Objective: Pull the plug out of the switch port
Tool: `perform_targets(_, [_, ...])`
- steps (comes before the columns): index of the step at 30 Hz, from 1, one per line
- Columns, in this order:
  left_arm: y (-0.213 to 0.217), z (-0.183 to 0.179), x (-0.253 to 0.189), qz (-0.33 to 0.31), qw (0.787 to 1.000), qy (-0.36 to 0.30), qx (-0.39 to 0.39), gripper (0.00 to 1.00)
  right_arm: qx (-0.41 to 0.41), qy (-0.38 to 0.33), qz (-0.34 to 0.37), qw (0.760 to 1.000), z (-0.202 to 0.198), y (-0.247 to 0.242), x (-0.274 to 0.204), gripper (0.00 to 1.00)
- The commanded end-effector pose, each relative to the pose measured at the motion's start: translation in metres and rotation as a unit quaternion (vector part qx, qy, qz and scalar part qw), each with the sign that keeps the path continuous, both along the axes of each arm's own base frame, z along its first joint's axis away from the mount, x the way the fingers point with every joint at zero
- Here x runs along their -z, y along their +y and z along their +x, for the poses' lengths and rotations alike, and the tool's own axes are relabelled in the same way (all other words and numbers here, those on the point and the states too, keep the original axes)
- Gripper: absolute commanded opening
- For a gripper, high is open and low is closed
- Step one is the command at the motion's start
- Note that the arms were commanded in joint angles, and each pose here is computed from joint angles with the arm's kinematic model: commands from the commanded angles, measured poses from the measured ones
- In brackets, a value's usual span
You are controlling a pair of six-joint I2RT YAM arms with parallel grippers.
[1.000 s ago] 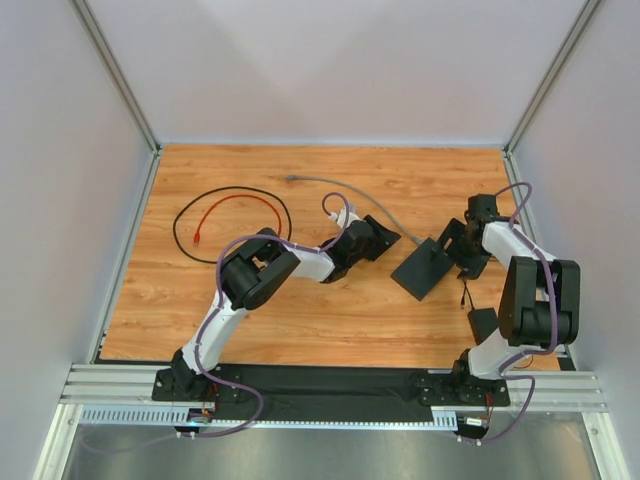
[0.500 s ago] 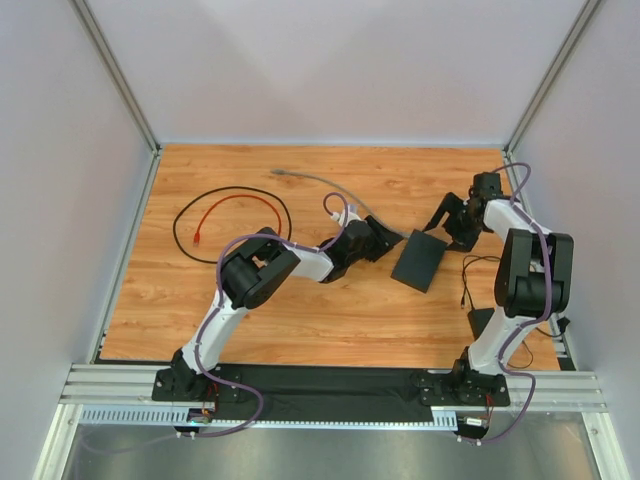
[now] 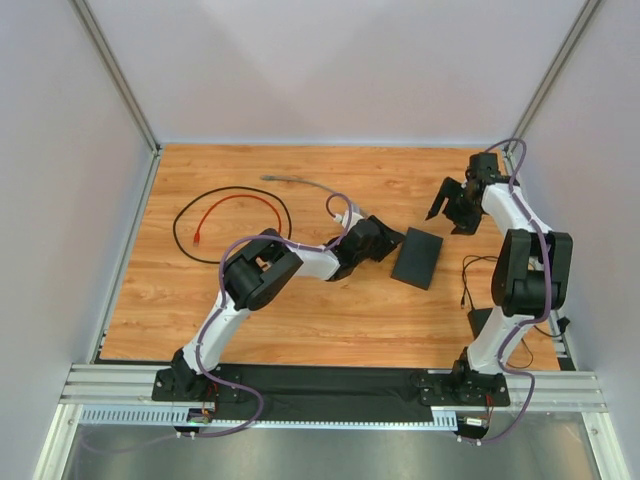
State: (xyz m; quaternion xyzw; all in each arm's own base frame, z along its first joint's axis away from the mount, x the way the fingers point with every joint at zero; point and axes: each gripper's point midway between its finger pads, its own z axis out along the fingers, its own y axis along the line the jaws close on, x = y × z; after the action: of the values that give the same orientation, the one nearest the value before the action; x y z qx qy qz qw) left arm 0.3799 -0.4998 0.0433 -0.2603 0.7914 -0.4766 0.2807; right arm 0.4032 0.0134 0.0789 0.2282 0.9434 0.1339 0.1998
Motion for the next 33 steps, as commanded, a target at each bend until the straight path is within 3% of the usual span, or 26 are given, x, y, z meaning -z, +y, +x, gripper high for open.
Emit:
perform_targets(1, [-0.005, 0.016, -0.015, -0.002, 1.0, 0.002, -0.022, 0.52, -0.02, 0.011, -0.073, 0.997, 0.007, -0.01, -0.01, 0.79])
perform_targets(3, [-0.004, 0.019, -0.012, 0.005, 1.0, 0.006, -0.029, 0.49, -0.034, 0.019, -0.08, 0.996, 0.013, -0.004, -0.017, 0.7])
perform_targets(9, [-0.001, 0.023, -0.005, 0.003, 0.998, 0.032, -0.048, 0.46, -0.061, 0.04, -0.154, 0.985, 0.021, -0.003, -0.014, 0.65])
perform_targets(14, [-0.003, 0.021, -0.002, 0.009, 0.997, 0.06, -0.048, 0.46, -0.082, 0.059, -0.161, 0.982, 0.02, 0.006, 0.002, 0.57])
perform_targets(27, [-0.008, 0.026, 0.01, 0.015, 0.995, 0.081, -0.056, 0.47, -0.106, 0.085, -0.161, 0.978, 0.016, 0.01, 0.021, 0.53])
perform_targets(33, [-0.007, 0.021, 0.021, 0.029, 0.992, 0.106, -0.056, 0.43, -0.107, 0.086, -0.161, 0.977, 0.016, 0.01, 0.023, 0.52])
